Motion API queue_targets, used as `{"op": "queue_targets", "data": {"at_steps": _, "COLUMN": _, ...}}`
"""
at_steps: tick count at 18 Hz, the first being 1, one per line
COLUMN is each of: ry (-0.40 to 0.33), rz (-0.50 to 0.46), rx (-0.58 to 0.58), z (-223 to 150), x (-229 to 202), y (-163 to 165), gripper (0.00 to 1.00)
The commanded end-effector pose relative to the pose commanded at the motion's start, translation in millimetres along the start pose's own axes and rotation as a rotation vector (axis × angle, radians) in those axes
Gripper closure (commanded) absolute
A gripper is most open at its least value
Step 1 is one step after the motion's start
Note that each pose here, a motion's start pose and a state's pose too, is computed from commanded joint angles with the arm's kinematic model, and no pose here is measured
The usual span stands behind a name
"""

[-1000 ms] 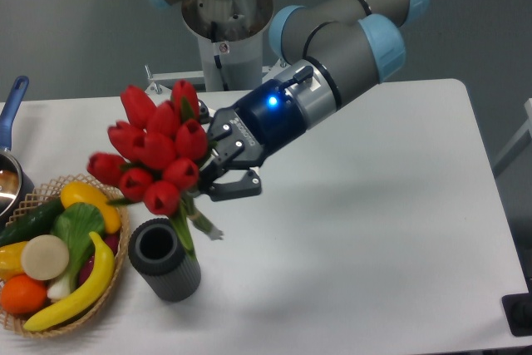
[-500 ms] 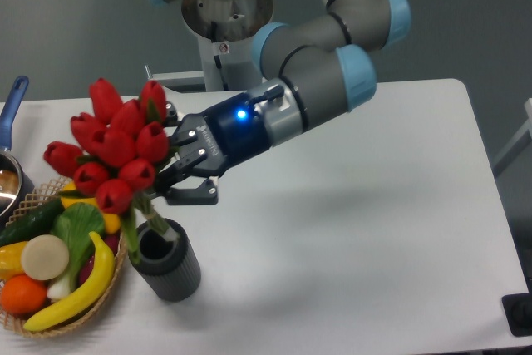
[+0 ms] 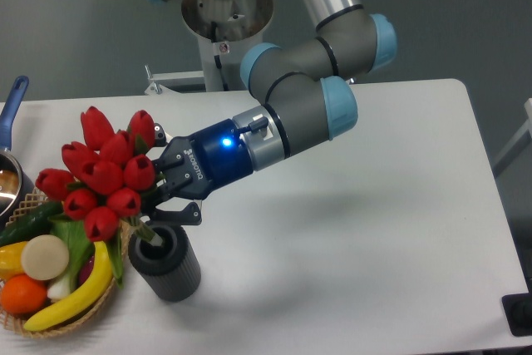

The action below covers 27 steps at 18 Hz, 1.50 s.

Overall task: Insert the flowers into the vase
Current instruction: 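Lower the tulip stems into the vase opening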

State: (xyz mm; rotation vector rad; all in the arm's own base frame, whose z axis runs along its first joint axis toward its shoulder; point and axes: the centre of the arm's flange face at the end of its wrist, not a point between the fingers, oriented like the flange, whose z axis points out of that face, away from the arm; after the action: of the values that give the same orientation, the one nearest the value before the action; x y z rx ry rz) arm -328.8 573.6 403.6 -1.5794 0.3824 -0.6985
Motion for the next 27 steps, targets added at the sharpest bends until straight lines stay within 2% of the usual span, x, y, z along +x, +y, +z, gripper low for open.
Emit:
{"op": "queue_targets", "data": {"at_steps": 10, "ry": -0.001, "rz": -0.011, "rx": -0.005, "z": 1, "x": -11, "y": 66, "gripper": 0.68}}
{"op": "queue_targets", "data": {"at_steps": 27, "ry": -0.022, "rz": -0.038, "rx": -0.061, "z": 0, "x": -22, "y": 117, "gripper": 0.65}}
